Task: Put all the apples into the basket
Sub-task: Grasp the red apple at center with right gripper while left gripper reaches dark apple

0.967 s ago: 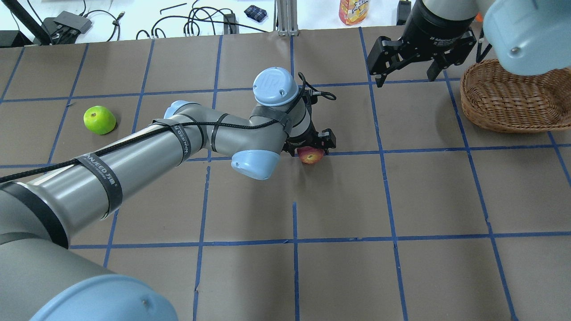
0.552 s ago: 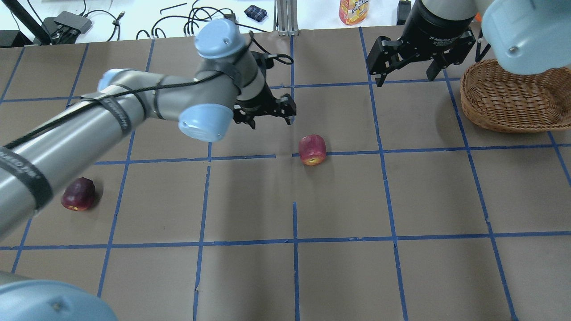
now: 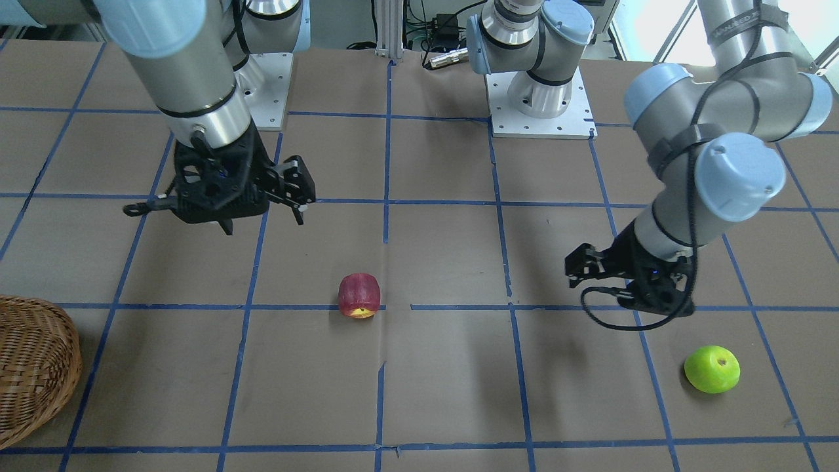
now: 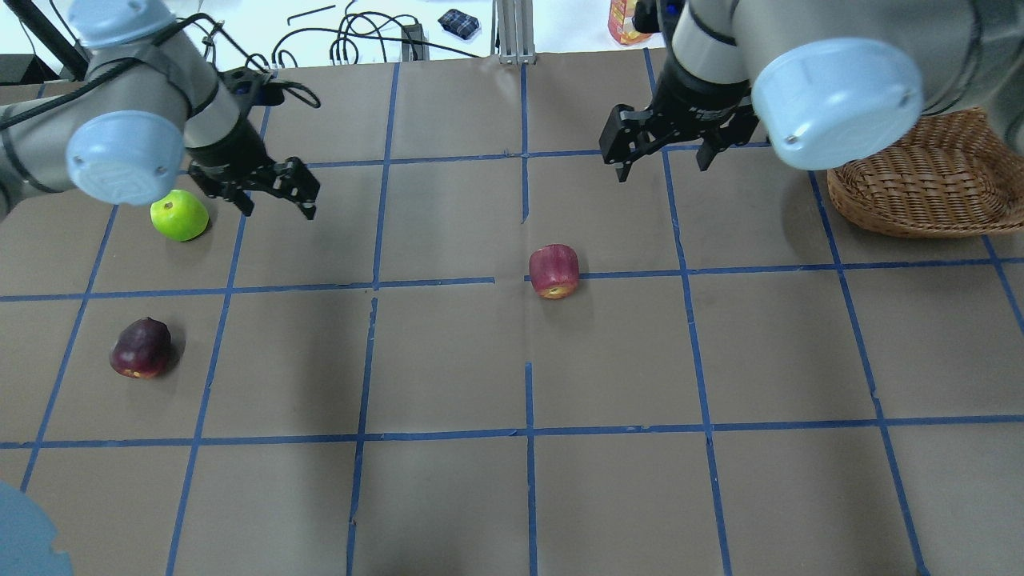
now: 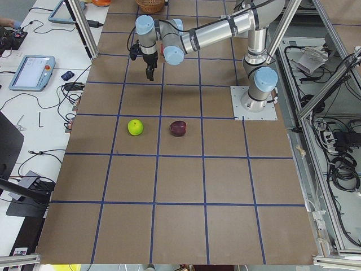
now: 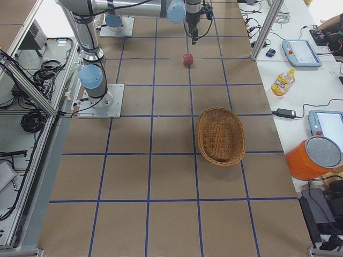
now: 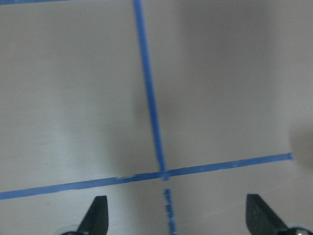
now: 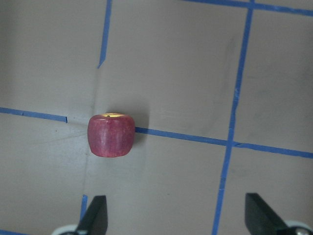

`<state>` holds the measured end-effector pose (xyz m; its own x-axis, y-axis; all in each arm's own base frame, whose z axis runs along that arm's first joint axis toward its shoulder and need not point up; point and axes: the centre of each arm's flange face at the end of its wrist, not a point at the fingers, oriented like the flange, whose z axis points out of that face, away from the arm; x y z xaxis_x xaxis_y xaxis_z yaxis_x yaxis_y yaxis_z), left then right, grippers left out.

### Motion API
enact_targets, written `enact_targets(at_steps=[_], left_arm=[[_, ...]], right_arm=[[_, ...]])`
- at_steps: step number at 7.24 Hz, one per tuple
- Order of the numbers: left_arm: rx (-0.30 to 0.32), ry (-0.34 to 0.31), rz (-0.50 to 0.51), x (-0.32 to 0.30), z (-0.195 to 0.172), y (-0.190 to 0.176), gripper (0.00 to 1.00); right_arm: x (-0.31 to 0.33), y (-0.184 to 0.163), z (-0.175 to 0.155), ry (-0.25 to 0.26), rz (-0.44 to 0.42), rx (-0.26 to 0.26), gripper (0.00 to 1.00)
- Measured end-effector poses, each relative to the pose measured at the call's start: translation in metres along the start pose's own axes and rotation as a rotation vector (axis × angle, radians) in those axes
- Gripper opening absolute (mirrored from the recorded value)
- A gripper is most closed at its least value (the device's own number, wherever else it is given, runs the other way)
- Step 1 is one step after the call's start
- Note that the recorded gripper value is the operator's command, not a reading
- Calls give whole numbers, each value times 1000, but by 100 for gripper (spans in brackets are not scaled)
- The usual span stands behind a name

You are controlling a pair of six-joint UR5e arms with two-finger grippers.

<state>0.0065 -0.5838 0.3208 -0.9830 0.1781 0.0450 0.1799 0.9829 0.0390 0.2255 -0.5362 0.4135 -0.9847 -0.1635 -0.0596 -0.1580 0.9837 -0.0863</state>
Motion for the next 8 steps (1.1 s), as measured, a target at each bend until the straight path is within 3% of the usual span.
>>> enact_targets(at_steps=[2,4,7,8], left_arm=[[-36,10,28,-92,14,47,100],[-73,28,-14,-143,41,88,100],[-81,2,-40,-192,77,125,100],[-88,8,-66,-196,91,136,100]], right_arm=[[-39,-8,87,-2,-8,4,100],[-64,-8,155,1,14,-10,100],[-66,4,228,1,18,-19,100],[-65,8,242,2,17,-27,93]])
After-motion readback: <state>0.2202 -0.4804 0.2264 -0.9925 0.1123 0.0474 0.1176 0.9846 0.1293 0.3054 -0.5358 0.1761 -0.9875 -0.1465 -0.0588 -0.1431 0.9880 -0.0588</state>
